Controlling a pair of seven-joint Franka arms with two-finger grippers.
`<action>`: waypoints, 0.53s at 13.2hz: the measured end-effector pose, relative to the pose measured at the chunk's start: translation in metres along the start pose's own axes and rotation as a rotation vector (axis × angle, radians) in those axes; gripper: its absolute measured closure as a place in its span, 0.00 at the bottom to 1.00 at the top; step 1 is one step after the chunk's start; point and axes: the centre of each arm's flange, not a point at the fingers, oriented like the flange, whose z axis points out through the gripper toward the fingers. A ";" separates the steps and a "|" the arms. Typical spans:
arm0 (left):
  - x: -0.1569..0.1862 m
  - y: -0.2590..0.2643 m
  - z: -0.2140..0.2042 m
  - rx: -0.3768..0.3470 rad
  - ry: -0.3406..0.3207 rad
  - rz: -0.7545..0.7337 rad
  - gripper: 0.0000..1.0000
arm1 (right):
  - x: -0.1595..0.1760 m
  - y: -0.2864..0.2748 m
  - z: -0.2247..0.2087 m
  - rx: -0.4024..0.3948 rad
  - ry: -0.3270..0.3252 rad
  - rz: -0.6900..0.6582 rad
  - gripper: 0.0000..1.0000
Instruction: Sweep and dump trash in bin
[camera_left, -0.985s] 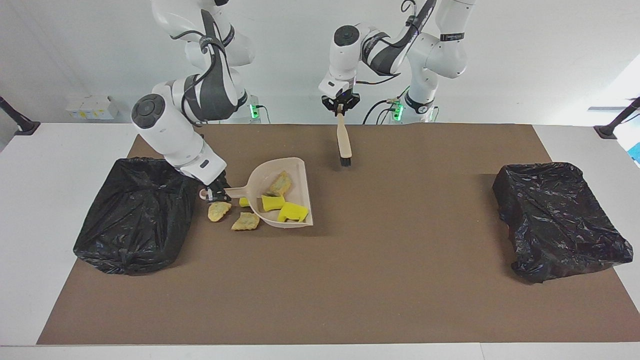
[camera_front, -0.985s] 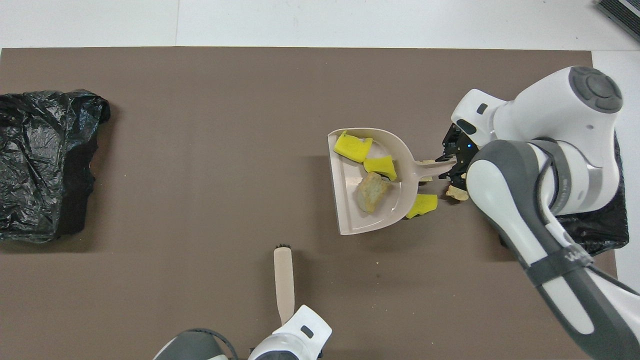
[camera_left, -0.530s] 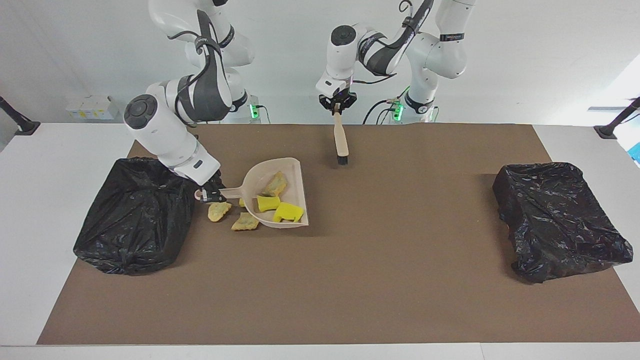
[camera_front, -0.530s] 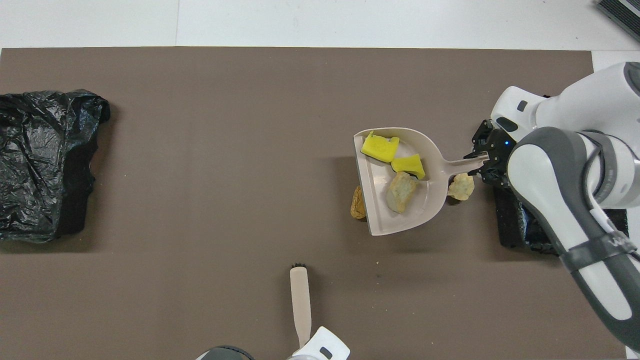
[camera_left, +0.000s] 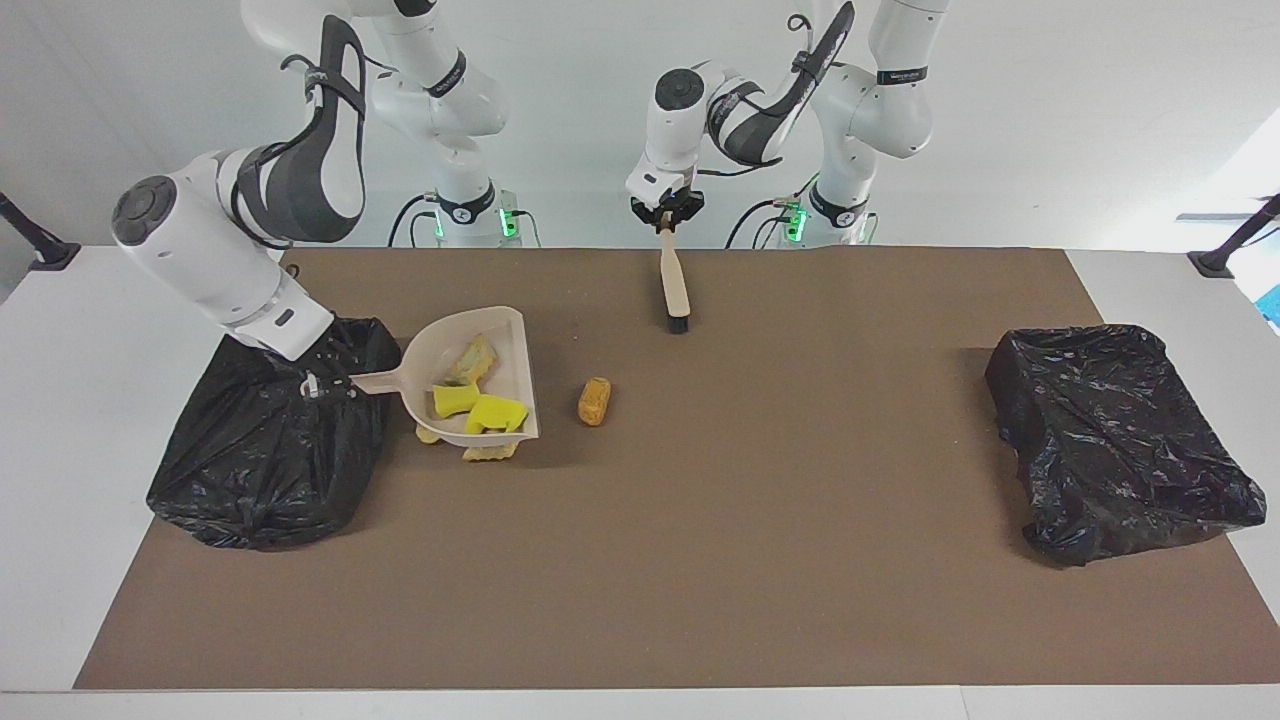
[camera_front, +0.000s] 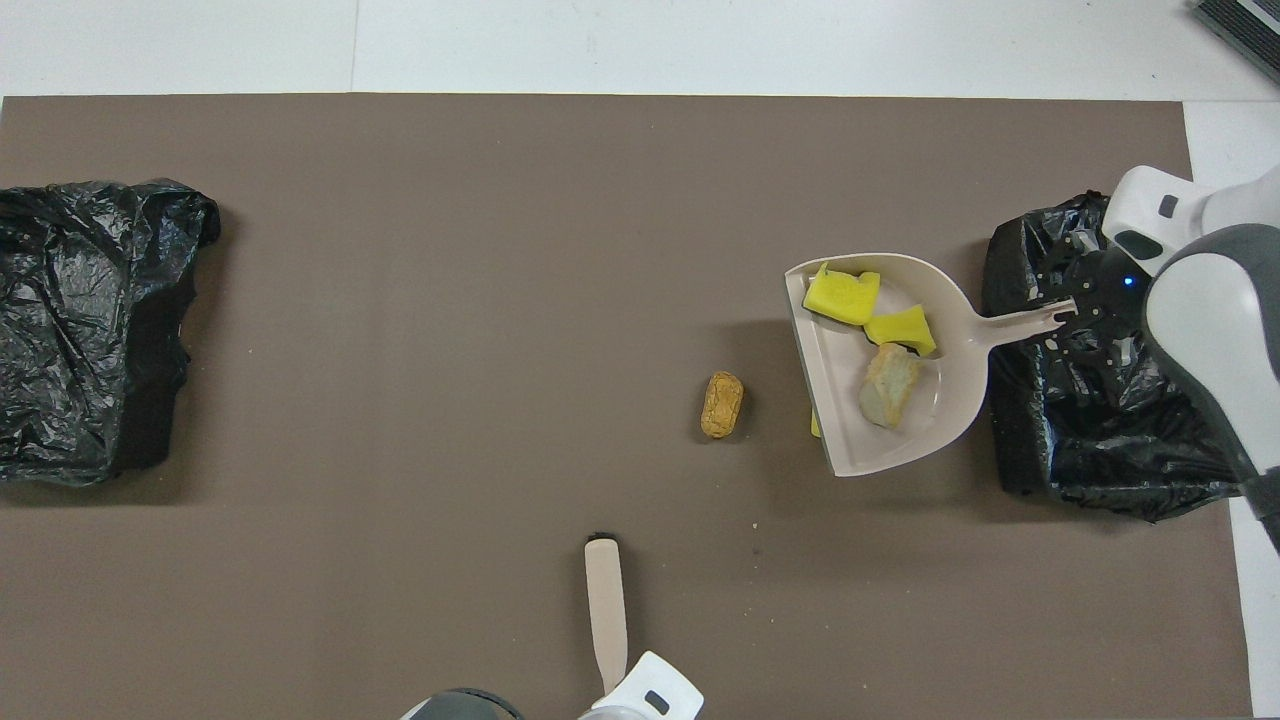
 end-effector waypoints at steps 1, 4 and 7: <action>0.000 0.000 0.000 -0.003 0.000 0.009 0.74 | -0.013 -0.004 -0.004 -0.007 -0.002 0.014 0.67; 0.002 -0.001 0.000 -0.005 -0.003 0.047 0.74 | -0.053 -0.020 -0.018 -0.028 -0.011 0.076 0.67; 0.009 -0.004 0.001 -0.005 -0.009 0.057 0.60 | -0.096 -0.040 -0.037 -0.041 -0.047 0.137 0.67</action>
